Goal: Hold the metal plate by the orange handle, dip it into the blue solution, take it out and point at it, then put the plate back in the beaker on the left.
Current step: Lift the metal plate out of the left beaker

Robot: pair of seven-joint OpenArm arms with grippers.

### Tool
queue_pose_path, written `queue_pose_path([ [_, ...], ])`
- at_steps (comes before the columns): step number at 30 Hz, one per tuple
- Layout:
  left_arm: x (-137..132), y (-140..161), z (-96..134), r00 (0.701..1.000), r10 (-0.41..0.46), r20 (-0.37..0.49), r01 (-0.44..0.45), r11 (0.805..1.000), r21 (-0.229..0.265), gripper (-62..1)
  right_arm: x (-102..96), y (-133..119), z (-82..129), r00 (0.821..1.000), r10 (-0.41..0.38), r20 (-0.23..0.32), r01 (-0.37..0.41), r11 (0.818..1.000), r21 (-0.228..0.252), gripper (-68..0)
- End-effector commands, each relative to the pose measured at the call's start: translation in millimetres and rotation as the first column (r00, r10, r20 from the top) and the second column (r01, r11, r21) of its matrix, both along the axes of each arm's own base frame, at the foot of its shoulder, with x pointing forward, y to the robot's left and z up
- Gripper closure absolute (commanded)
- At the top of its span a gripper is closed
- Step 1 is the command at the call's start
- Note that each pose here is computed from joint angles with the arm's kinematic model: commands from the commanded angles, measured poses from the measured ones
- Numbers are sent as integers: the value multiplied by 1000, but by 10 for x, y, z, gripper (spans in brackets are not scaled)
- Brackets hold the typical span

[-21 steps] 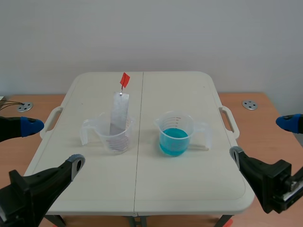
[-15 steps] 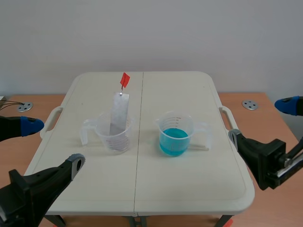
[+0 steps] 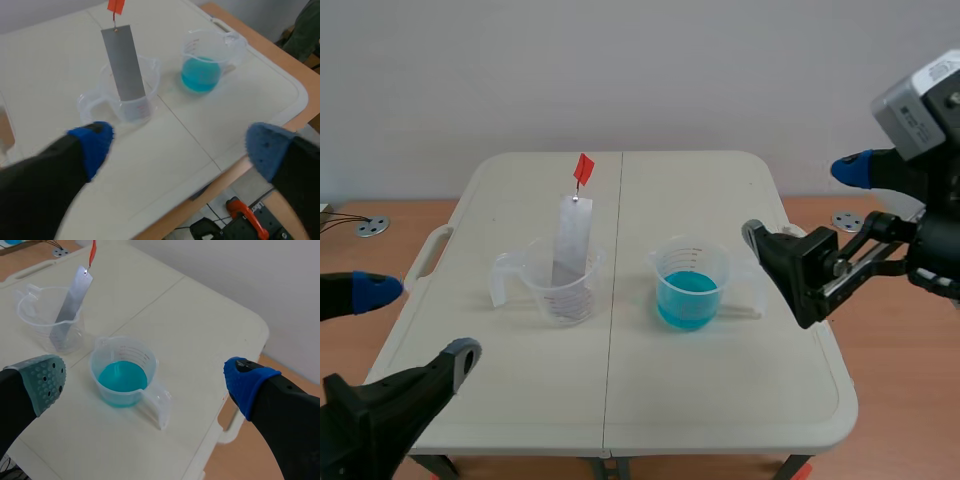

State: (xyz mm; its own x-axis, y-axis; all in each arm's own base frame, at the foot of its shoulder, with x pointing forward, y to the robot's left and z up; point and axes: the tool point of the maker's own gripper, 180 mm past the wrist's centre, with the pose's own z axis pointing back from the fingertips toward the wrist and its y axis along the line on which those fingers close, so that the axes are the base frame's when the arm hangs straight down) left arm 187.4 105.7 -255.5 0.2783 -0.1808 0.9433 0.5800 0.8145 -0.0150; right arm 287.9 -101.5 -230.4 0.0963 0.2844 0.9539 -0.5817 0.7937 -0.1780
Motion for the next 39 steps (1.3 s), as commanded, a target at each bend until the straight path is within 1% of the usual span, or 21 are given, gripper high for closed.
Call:
queue_pose_path([
  [1,-83,-52,4,1000,-23,1,23,1000,1,-291,66,39,89,999,19,31,-20,1000,14,-663],
  [3,-163,-46,-72,999,-36,-22,36,999,36,-75,106,129,106,998,49,39,-50,998,23,-663],
  [4,-206,-36,-111,999,-37,-33,39,998,53,-6,133,158,111,998,54,42,-55,998,30,-663],
  [5,-244,-23,-139,999,-32,-43,35,997,63,-16,158,187,115,997,58,45,-60,997,38,-663],
  [7,-351,-14,-213,996,-35,-77,41,996,81,-15,214,241,125,997,63,49,-65,996,58,-663],
  [9,-495,0,-315,991,-37,-132,51,993,103,-15,270,298,118,997,65,48,-68,995,75,-663],
  [13,-795,102,-516,971,7,-240,25,991,129,-15,353,459,48,995,98,30,-101,989,108,-663],
  [18,-1168,244,-775,929,42,-368,18,987,159,-15,485,624,-25,993,119,8,-118,981,156,-663],
  [20,-1285,323,-880,912,60,-406,14,984,176,-15,530,701,-37,991,136,-1,-133,974,186,-663],
  [24,-1501,521,-1108,874,104,-474,3,976,219,-15,644,838,-83,988,152,-15,-146,966,213,-663],
  [27,-1646,652,-1232,851,133,-507,-8,970,242,-15,722,961,-127,984,175,-31,-163,959,233,-663],
  [30,-1759,754,-1314,836,158,-525,-23,967,254,-15,797,1083,-159,980,194,-43,-178,954,242,-663],
  [35,-1951,901,-1435,804,193,-563,-33,959,282,-15,936,1258,-202,973,224,-60,-203,950,239,-663],
  [39,-2045,987,-1483,794,213,-570,-48,956,291,-15,1028,1383,-266,966,247,-82,-223,948,227,-663],
])
